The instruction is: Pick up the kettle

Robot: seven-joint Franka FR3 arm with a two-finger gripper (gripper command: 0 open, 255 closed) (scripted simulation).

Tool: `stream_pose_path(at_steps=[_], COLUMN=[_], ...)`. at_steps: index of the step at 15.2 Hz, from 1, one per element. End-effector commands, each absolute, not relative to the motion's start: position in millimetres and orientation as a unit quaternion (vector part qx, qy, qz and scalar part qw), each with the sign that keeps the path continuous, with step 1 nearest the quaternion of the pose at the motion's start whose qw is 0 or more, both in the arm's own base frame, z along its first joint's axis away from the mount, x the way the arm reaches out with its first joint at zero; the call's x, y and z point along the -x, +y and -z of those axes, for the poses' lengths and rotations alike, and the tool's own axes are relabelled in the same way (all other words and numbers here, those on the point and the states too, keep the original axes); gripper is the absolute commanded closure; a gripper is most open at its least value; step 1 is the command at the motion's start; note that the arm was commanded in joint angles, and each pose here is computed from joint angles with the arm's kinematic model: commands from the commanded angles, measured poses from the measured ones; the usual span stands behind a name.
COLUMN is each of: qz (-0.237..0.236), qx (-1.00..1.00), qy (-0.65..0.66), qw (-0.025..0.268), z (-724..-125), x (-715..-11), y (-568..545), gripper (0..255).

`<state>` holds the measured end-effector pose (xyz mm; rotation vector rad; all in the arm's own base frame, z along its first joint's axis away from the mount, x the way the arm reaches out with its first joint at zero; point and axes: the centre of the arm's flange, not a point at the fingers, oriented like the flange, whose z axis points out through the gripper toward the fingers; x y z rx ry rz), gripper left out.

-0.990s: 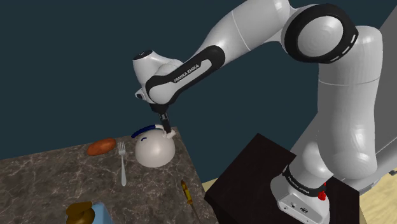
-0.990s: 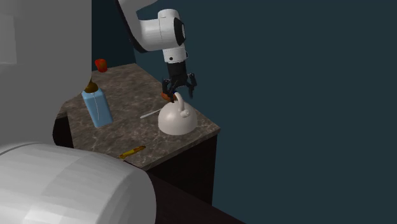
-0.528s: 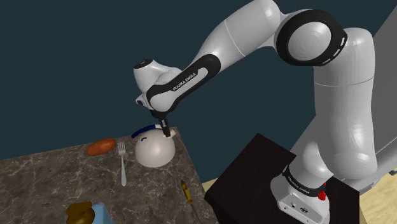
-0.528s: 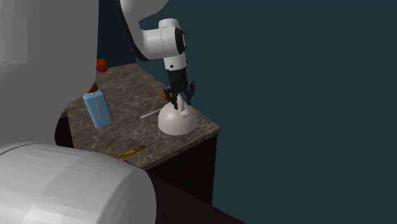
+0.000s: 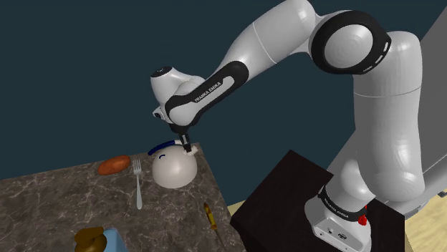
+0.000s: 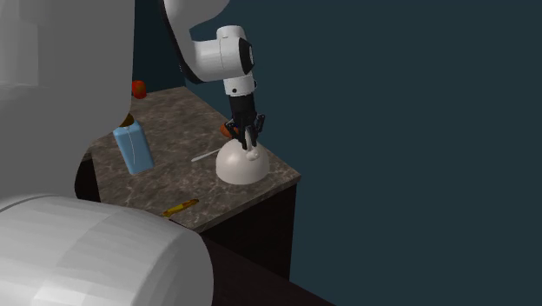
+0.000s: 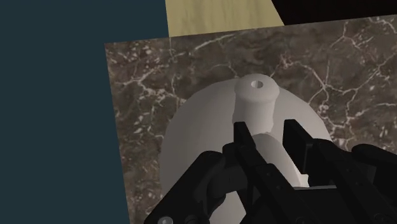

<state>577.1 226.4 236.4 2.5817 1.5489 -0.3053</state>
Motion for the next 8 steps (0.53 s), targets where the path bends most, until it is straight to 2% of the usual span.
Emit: stream_pose_path(at_steps=[1, 8], qz=[0.101, 0.101], qx=[-0.852, -0.852], qy=[0.511, 0.511], qw=[0.058, 0.058], z=[-236.0, -272.9], x=[-577.2, -577.2], y=[226.4, 226.4], gripper=[255, 255])
